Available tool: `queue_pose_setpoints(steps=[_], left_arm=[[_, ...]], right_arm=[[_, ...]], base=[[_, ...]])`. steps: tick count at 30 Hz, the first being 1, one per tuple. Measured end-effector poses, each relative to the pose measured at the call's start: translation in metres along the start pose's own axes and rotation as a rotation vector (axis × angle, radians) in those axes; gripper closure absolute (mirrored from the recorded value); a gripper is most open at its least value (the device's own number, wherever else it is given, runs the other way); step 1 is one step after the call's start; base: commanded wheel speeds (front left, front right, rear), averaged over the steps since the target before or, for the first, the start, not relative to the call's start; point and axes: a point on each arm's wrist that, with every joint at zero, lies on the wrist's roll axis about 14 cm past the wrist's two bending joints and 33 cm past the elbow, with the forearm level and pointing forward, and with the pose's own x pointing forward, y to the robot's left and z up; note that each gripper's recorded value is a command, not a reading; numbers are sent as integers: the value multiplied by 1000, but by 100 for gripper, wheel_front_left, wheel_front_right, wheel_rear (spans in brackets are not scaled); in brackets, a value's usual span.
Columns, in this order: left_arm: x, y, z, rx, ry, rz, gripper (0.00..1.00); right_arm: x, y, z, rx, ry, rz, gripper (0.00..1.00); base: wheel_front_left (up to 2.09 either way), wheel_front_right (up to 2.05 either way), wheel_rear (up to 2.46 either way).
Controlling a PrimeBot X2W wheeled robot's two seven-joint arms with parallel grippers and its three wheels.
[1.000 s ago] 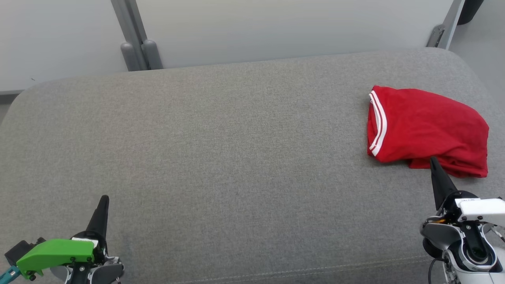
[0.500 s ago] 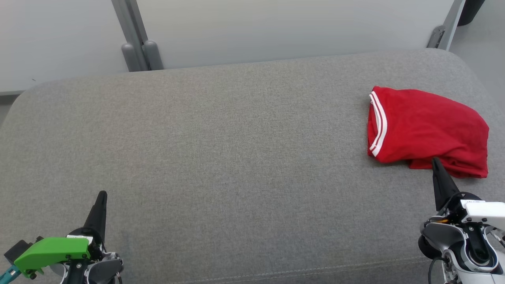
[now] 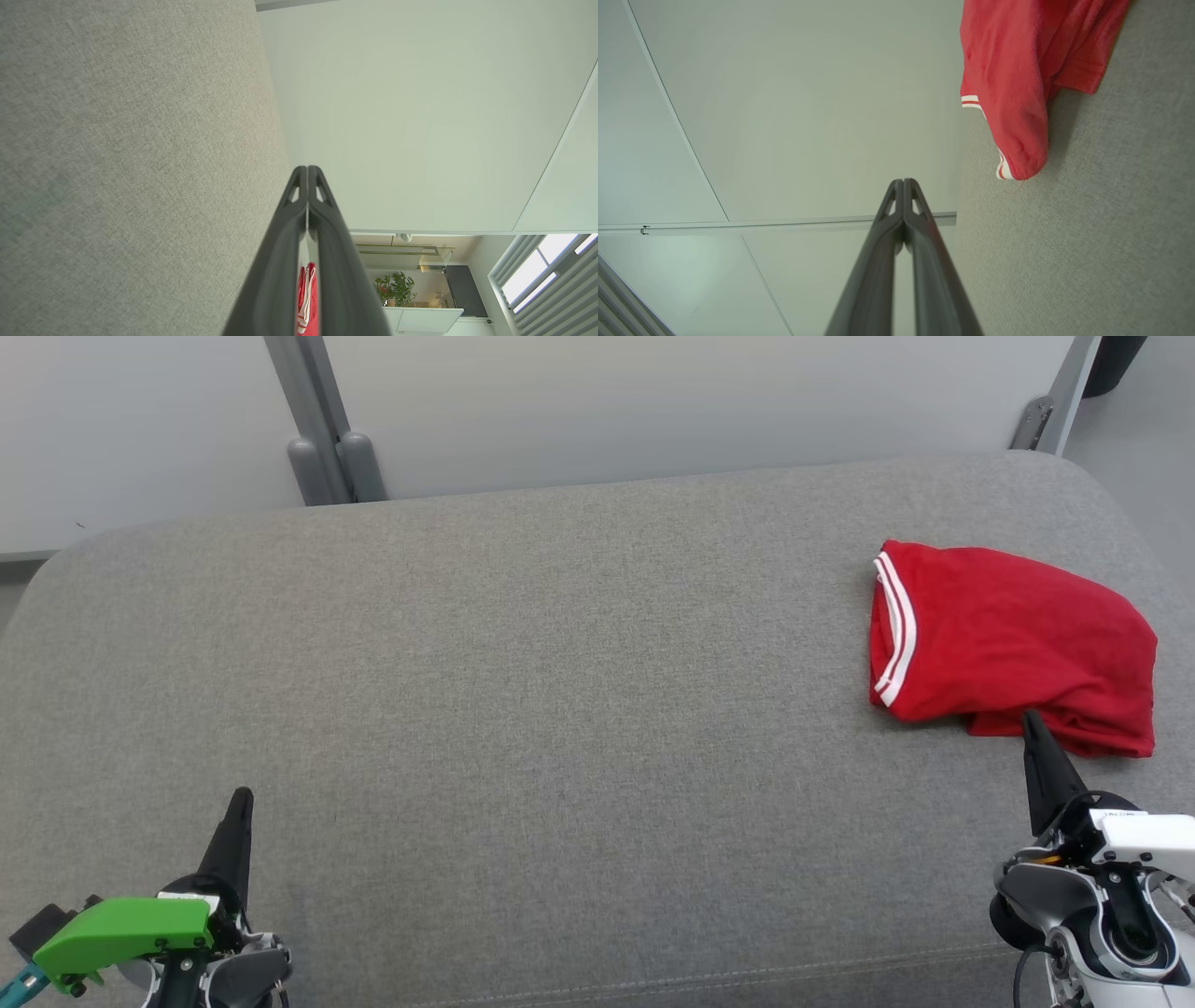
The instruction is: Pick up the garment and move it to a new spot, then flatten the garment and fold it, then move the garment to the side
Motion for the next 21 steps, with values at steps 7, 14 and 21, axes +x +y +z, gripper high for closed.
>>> queue_pose_setpoints(steps=[7,14,21], left_arm=[[0,0,0,0,-1,1,100],[0,0,0,0,-1,0,100],[0,0,0,0,-1,0,100]], right_arm=[[0,0,0,0,0,0,100],[0,0,0,0,-1,-1,100],[0,0,0,0,-1,-1,100]], base=[[0,0,0],[0,0,0],[0,0,0]])
